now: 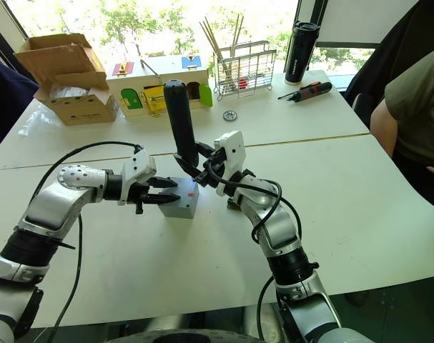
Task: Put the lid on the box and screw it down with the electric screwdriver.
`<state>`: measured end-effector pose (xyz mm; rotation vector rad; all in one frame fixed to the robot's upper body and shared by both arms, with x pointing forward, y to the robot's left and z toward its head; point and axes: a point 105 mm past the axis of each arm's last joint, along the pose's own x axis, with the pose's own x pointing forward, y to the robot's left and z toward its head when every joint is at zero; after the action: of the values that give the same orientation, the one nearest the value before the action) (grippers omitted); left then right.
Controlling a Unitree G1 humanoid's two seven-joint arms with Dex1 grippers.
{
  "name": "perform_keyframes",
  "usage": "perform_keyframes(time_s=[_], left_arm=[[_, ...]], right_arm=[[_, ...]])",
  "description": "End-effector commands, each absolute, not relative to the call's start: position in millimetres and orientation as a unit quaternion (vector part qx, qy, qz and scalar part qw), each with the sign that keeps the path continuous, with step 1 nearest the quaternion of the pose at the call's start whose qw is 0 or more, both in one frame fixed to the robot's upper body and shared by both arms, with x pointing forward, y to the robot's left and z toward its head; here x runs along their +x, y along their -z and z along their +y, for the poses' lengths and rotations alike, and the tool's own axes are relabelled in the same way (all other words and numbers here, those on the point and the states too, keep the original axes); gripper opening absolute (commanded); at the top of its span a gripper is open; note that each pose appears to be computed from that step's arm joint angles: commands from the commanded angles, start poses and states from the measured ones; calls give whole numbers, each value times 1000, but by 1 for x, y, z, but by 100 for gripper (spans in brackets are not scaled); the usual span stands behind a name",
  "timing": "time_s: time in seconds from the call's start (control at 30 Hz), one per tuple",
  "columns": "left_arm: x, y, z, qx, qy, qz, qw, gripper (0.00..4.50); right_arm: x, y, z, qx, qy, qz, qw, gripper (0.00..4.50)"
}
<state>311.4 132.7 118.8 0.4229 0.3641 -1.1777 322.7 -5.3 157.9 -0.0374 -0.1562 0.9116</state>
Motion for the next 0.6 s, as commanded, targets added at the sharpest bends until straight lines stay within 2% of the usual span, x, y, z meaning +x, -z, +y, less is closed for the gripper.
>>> perform_keyframes(time_s=[0.03,0.27,0.47,0.6], left_arm=[[308,-111,133,191,547,180,795,187],[308,-108,132,187,547,182,796,187],[309,-103,130,178,544,186,798,187],[309,-102,128,174,546,184,799,187]], right_arm=[[321,-98,-8,-26,-439,40,897,176],[326,-139,-12,-30,-432,-20,901,176],[318,-215,-14,-23,-440,-109,891,176],[308,-250,-18,-24,-458,-128,879,176]])
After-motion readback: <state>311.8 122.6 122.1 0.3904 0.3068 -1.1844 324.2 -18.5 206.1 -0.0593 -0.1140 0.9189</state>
